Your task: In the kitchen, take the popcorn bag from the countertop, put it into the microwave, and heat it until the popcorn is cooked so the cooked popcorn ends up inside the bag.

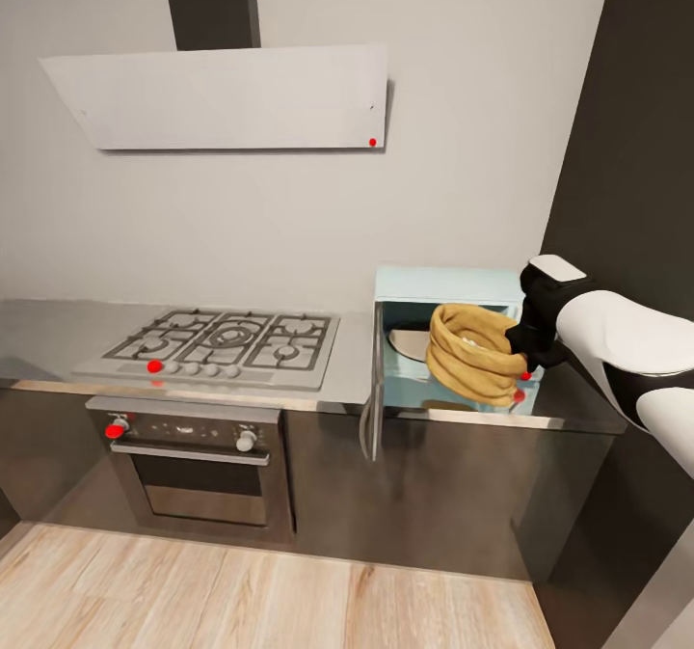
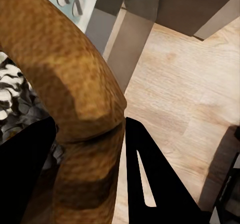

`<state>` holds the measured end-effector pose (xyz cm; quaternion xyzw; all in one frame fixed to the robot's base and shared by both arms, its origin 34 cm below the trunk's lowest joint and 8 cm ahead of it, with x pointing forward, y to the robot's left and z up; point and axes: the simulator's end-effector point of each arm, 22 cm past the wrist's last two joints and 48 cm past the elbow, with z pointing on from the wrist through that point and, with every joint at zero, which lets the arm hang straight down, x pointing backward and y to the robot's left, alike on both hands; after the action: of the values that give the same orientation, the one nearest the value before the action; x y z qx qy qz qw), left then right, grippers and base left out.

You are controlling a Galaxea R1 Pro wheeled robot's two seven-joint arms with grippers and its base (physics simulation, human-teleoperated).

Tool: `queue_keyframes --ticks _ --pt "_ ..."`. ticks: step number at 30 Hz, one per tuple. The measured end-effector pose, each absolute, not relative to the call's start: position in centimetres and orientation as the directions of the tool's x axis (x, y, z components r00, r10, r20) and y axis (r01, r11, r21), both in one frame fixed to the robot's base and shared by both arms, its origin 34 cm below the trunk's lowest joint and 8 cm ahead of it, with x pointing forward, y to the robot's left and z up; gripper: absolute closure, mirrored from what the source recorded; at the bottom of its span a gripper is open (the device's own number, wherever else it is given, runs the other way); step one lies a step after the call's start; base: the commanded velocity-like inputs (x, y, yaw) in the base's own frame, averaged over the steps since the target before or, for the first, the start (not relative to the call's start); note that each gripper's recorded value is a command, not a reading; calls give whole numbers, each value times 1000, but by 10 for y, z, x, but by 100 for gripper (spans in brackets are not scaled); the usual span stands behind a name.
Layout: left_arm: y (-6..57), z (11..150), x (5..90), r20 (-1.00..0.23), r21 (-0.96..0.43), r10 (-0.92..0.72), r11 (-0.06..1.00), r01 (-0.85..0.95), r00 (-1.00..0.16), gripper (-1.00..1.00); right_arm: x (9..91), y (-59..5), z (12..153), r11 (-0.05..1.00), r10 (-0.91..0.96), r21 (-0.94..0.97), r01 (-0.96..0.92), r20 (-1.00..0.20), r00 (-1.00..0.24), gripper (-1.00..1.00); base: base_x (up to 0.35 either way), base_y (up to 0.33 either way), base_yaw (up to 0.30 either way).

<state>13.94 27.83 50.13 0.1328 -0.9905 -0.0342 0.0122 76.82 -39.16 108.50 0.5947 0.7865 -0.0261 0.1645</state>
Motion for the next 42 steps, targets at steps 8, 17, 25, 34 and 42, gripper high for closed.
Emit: queue_keyframes --ticks 8,17,25,34,42 --pt "279 501 139 15 72 -264 962 -262 -964 -100 770 -386 1083 295 927 157 942 -285 -243 100 0 0 0" --pt "280 501 139 15 73 -264 962 -262 -964 -100 769 -380 1080 308 925 149 940 -280 -258 100 0 0 0" --pt "280 501 139 15 73 -264 962 -262 -964 -100 769 -380 1080 305 925 146 941 -282 -256 100 0 0 0" --pt "280 501 139 15 73 -264 962 -262 -964 -100 768 -381 1080 306 923 143 941 -285 -257 100 78 49 0" --pt "279 501 139 16 73 -264 962 -262 -965 -100 755 -385 1078 290 924 83 954 -284 -256 100 29 16 0"
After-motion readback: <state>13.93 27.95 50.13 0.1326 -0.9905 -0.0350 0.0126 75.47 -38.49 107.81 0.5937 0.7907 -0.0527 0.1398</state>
